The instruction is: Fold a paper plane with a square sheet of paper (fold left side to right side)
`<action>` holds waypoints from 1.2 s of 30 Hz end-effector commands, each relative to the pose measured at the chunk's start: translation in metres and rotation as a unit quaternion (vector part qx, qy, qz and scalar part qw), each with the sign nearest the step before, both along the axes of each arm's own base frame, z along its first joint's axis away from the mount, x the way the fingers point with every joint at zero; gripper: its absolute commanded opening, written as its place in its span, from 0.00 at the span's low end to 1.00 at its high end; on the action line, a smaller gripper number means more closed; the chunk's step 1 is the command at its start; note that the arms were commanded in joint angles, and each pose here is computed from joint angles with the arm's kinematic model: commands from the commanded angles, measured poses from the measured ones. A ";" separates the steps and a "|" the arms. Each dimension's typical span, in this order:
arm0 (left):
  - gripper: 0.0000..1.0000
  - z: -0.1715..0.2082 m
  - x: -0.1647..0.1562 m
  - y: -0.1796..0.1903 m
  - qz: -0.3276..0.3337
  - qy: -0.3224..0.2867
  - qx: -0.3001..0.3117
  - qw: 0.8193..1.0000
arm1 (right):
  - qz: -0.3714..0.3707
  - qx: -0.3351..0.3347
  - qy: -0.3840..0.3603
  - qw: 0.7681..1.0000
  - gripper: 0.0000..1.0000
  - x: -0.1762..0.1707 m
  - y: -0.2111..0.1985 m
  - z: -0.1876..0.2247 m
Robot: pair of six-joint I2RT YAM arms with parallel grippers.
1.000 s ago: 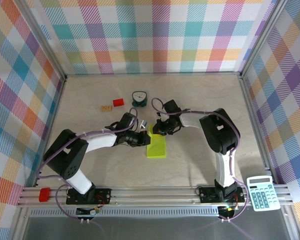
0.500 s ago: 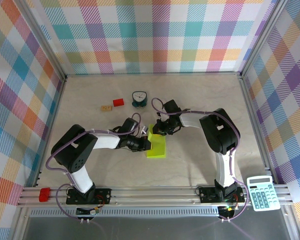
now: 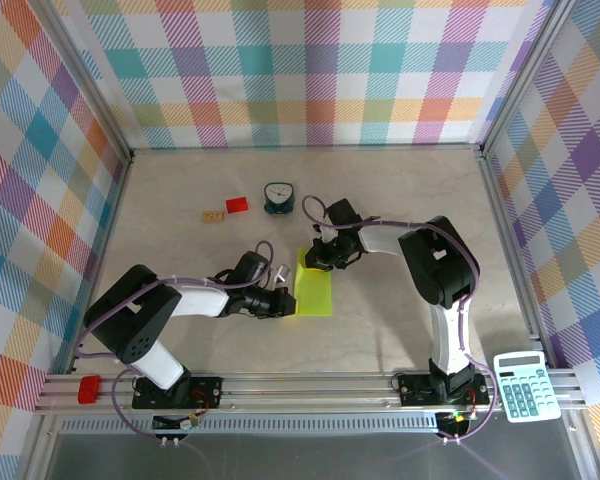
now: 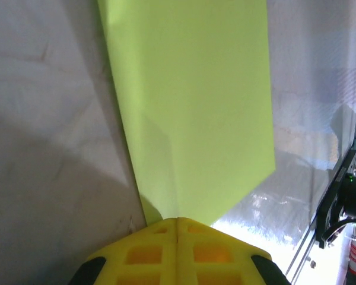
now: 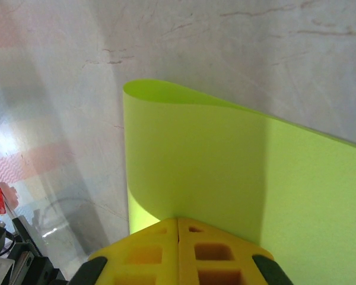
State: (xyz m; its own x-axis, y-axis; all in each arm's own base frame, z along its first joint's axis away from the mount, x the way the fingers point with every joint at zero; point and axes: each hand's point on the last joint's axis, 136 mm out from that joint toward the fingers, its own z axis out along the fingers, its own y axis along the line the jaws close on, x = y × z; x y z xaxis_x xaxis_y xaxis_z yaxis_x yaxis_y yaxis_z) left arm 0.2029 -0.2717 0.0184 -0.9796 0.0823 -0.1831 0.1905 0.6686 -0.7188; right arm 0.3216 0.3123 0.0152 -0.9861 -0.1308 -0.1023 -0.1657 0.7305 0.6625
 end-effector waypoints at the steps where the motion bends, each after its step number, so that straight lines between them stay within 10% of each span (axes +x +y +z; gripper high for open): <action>1: 0.00 -0.015 -0.041 0.015 -0.024 0.070 0.035 0.997 | -0.018 -0.102 0.030 0.994 0.00 -0.010 -0.036 -0.052; 13: 0.00 0.048 0.035 0.008 -0.006 -0.024 0.012 1.000 | -0.009 -0.071 0.014 0.997 0.00 -0.011 -0.027 -0.037; 36: 0.00 -0.012 0.055 -0.016 -0.018 0.016 0.072 0.997 | 0.004 -0.028 -0.010 1.000 0.00 -0.002 -0.007 -0.004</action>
